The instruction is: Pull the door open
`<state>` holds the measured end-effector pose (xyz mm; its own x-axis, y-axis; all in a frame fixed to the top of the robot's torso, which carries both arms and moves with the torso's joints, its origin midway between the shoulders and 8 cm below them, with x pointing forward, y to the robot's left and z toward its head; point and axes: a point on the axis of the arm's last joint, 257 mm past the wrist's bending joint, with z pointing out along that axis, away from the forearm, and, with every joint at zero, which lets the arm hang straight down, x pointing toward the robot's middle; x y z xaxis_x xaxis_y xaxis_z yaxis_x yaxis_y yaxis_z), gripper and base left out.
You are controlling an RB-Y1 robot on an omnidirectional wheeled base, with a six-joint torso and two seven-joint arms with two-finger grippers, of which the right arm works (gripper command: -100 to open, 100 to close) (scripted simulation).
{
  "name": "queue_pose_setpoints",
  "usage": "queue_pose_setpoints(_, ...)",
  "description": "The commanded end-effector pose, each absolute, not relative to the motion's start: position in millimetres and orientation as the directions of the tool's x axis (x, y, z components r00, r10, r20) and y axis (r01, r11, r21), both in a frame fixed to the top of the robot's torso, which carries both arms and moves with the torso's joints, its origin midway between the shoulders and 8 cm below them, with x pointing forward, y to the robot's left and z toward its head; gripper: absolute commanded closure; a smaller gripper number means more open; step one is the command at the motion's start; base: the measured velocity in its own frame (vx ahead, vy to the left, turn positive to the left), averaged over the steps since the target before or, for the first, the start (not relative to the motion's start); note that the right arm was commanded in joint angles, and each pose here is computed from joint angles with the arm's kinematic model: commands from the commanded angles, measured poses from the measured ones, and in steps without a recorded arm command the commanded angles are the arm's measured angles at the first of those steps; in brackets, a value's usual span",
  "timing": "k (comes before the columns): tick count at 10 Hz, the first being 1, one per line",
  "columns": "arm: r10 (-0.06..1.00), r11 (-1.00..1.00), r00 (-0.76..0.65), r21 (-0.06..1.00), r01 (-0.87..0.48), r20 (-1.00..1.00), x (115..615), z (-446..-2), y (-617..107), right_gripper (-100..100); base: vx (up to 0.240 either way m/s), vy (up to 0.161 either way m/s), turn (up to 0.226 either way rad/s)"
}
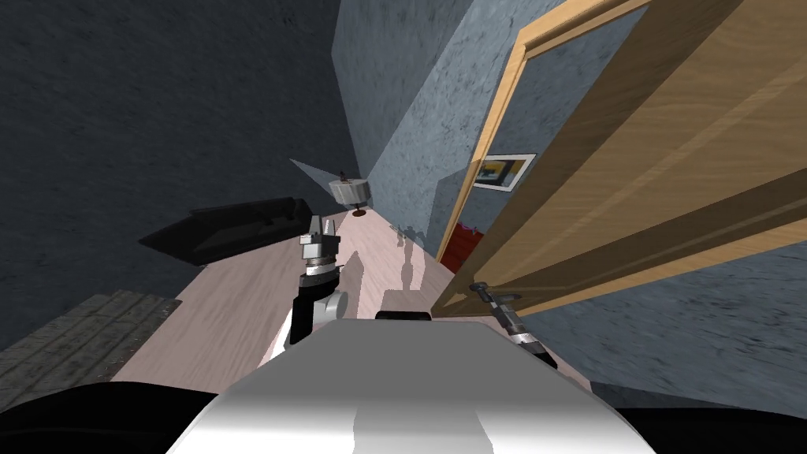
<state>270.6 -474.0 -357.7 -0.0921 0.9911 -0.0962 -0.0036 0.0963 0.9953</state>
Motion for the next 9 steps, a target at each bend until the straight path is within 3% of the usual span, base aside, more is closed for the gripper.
queue_pose_setpoints(1,0.99,0.099,-0.097,0.995,-0.006,-0.099,269.2,-356.6,-475.3,100,-0.214,-0.062,0.173)
queue_pose_setpoints(9,0.989,0.094,-0.116,0.996,-0.007,-0.094,269.0,-357.8,-472.9,100,-0.173,-0.055,0.117)
